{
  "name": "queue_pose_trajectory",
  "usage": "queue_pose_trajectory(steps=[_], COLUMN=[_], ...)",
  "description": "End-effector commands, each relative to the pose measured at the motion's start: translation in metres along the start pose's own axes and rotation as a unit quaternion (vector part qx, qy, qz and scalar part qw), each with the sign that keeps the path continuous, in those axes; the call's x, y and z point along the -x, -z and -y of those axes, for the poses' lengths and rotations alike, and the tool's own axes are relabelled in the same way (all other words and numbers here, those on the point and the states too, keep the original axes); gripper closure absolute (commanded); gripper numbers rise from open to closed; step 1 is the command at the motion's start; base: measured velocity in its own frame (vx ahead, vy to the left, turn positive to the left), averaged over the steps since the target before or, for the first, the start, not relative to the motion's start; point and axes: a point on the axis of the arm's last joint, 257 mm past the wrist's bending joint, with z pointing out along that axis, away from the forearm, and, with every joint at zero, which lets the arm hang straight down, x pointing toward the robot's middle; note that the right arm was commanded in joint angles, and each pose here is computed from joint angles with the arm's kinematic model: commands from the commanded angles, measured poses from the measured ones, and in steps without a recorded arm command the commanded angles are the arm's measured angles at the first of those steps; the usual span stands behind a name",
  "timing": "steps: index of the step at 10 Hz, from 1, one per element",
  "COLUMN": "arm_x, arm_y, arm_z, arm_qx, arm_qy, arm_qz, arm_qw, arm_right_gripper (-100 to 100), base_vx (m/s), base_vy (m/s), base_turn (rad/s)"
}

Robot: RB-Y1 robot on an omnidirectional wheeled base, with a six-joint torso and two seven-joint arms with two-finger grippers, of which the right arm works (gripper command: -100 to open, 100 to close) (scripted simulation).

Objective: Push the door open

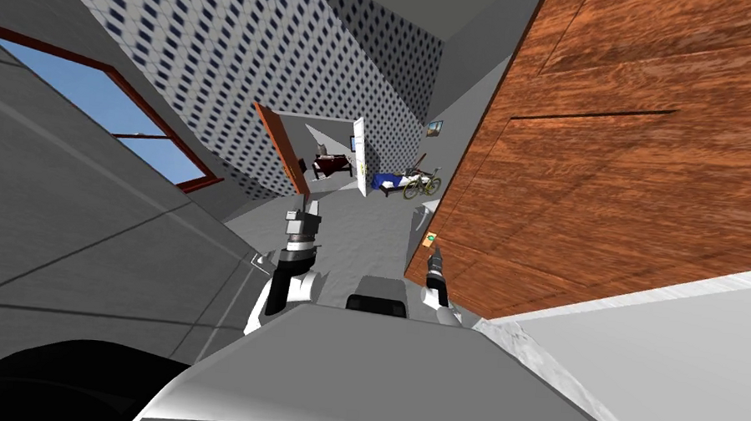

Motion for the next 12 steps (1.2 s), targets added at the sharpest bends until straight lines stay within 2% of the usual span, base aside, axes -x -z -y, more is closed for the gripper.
queue_pose_trajectory(steps=[1,5,6,7,12], arm_x=[0.0027,0.0095,0.0089,0.0089,0.0089], arm_y=[0.0000,0.0034,0.0025,0.0025,0.0025], arm_z=[-0.0009,-0.0009,-0.0012,-0.0012,-0.0012], arm_qx=[0.002,0.006,0.005,0.005,0.005], arm_qy=[0.000,0.000,0.000,0.000,0.000], arm_qz=[0.002,0.011,0.009,0.009,0.009], arm_qw=[1.0000,0.9999,0.9999,0.9999,0.9999], arm_right_gripper=[-100,-100,-100,100,100], base_vx=[0.230,0.260,0.104,-0.021,-0.019], base_vy=[-0.070,-0.087,-0.027,0.006,0.005], base_turn=[0.030,0.040,-0.002,0.002,0.001])
